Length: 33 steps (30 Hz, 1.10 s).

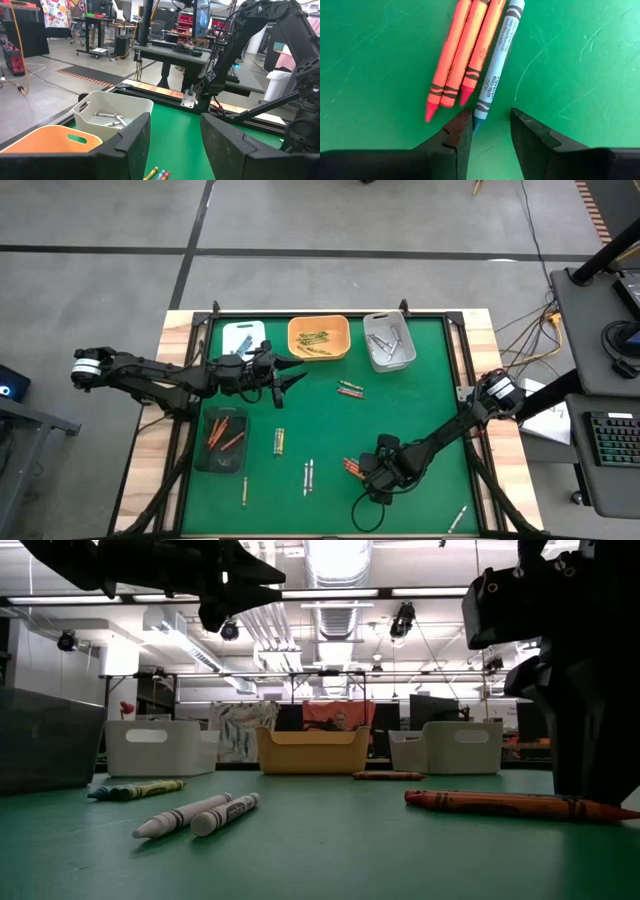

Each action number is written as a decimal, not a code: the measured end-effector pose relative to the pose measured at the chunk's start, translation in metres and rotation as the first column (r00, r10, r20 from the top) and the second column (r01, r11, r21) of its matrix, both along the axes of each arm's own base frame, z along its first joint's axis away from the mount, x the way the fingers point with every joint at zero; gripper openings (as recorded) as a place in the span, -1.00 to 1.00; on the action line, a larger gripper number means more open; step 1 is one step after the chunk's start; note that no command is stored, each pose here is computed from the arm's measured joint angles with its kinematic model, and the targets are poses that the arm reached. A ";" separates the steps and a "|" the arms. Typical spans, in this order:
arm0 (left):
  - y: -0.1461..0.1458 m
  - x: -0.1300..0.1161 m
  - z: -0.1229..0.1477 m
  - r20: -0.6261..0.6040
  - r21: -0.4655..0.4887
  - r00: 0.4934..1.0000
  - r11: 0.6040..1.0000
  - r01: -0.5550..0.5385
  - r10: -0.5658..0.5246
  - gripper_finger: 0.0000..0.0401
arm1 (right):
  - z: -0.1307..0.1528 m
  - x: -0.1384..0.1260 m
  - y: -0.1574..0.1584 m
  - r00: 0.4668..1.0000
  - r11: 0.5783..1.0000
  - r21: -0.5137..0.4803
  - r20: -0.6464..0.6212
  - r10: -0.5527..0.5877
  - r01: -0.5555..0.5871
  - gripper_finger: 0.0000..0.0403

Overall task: Sort crayons
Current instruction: Put the blue crayon into the white bin

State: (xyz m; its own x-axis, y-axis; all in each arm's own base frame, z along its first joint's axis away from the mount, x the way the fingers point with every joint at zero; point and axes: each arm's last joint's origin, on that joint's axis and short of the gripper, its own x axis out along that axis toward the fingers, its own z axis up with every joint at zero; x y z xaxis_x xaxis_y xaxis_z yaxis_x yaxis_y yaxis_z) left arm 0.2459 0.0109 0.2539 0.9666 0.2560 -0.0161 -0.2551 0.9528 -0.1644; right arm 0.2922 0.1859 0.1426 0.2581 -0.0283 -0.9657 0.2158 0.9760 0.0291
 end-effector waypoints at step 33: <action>-0.015 0.009 -0.005 0.006 0.067 0.938 0.936 0.346 -0.347 -0.22 | 0.069 -0.011 -0.056 0.930 0.927 -0.345 0.367 -0.012 0.148 -0.96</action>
State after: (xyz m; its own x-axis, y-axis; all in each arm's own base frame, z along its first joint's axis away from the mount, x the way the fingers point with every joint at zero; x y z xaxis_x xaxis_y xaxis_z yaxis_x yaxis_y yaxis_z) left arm 0.2552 -0.0040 0.2485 0.9955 -0.0948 0.0067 0.0950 0.9903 -0.1013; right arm 0.2812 0.1302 0.2117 0.5605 -0.3920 -0.7295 0.3356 0.9128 -0.2327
